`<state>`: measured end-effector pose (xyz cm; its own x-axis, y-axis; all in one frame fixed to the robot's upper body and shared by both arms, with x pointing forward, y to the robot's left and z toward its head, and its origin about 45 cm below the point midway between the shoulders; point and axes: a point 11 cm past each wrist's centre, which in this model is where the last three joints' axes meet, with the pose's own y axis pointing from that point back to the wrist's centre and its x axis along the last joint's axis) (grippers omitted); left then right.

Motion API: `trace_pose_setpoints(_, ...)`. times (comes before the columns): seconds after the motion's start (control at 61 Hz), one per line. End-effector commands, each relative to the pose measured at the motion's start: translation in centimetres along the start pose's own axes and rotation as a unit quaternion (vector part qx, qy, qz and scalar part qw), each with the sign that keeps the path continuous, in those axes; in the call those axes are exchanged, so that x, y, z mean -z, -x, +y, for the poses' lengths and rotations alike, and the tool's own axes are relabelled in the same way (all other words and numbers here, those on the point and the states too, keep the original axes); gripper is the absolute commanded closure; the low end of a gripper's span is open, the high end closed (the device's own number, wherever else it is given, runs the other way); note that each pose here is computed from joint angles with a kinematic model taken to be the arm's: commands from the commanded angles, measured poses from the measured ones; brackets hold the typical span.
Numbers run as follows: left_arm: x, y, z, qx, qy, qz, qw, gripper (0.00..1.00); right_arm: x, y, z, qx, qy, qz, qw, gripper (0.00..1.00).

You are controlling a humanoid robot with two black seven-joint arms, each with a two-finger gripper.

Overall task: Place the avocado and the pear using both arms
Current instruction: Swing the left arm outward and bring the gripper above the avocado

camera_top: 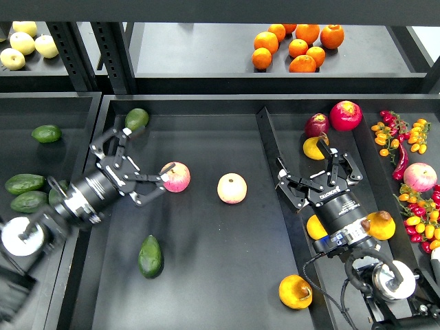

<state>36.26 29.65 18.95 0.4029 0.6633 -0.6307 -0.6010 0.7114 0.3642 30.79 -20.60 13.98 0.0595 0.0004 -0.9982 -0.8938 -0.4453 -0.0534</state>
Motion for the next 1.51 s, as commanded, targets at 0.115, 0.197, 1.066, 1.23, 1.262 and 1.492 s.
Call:
trace_pose_setpoints(0.115,-2.9,0.2,0.1,-0.059,-0.125,-0.167,0.976,0.01,0.9,0.2,-0.4,-0.01,-0.01,0.0,1.0,0.0)
trace_pose_setpoints(0.197,-2.6,0.5,-0.5,-0.064,-0.163,-0.207,0.963,0.01,1.0,0.4,-0.8,-0.012,-0.009,0.0,1.0,0.0)
trace_pose_setpoints(1.066,1.9,-0.2,-4.9,-0.097,-0.407,-0.505,0.755,0.01,3.2,2.7,-3.6,-0.016,-0.021,0.007,1.0,0.0)
trace_pose_setpoints(1.23,3.6,-0.9,-5.0,-0.094,-0.436,-0.516,0.731,0.01,3.3,2.8,-3.9,-0.015,-0.021,0.008,1.0,0.0)
trace_pose_setpoints(1.262,3.9,-1.1,-4.9,-0.095,-0.442,-0.515,0.728,0.01,3.3,2.8,-3.9,-0.015,-0.021,0.008,1.0,0.0)
trace_pose_setpoints(1.492,5.5,-2.2,-4.8,-0.098,-0.467,-0.513,0.714,0.01,3.3,2.6,-3.8,-0.017,-0.022,0.008,1.0,0.0)
